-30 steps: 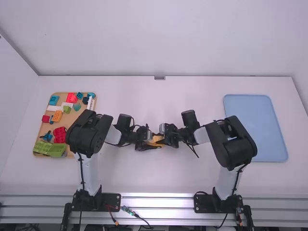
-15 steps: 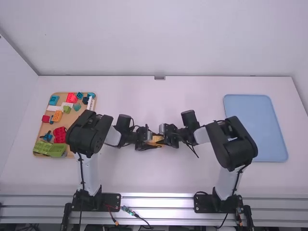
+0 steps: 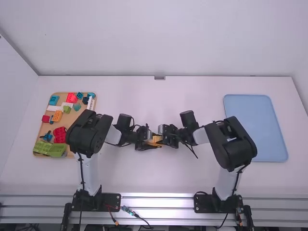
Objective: Assemble lego blocks to make yellow taxi
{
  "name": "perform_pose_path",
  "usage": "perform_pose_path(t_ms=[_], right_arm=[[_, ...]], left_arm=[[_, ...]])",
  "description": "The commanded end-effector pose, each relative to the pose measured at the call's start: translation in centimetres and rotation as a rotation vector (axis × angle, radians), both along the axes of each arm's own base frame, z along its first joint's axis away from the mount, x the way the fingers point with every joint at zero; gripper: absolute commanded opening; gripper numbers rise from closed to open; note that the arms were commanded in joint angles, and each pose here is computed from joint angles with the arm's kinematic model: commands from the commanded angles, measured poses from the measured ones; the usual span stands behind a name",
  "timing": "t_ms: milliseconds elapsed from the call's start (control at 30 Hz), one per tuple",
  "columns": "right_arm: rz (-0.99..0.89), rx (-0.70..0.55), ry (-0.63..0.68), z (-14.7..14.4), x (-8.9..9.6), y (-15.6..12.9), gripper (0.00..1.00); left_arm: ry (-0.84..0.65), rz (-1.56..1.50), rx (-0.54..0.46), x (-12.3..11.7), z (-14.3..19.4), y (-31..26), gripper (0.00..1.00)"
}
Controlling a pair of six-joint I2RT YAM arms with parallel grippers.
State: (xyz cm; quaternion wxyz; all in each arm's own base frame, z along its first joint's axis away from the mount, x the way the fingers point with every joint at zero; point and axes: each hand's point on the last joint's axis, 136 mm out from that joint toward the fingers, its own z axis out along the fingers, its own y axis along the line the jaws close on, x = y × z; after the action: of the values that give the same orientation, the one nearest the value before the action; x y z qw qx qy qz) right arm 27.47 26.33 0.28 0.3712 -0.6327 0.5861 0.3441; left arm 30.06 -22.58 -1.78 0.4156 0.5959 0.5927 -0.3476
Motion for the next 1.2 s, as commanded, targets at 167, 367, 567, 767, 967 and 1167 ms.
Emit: perform_pose_path(t_ms=[167,367,567,767,967,1167], right_arm=[[-0.026,-0.058,0.02,-0.56,0.25,0.25,0.0],[-0.025,-0.068,0.041,-0.57,0.2,0.22,0.0],[-0.023,-0.073,0.049,-0.51,0.26,0.25,0.07],[-0.022,-0.071,0.046,-0.45,0.29,0.29,0.31],[-0.021,-0.066,0.043,-0.35,0.36,0.36,0.4],[-0.019,-0.061,0.038,0.0,0.72,0.56,0.46]], left_arm=[[0.006,0.039,0.082,-0.23,-2.04,0.75,0.31],[-0.026,0.051,0.066,-0.43,-1.88,0.8,0.32],[-0.038,0.057,0.058,-0.47,-1.77,0.82,0.33],[-0.002,0.051,0.062,-0.27,-1.76,0.68,0.33],[0.018,0.045,0.072,-0.07,-1.83,0.64,0.33],[0.024,0.035,0.08,-0.13,-1.93,0.65,0.32]])
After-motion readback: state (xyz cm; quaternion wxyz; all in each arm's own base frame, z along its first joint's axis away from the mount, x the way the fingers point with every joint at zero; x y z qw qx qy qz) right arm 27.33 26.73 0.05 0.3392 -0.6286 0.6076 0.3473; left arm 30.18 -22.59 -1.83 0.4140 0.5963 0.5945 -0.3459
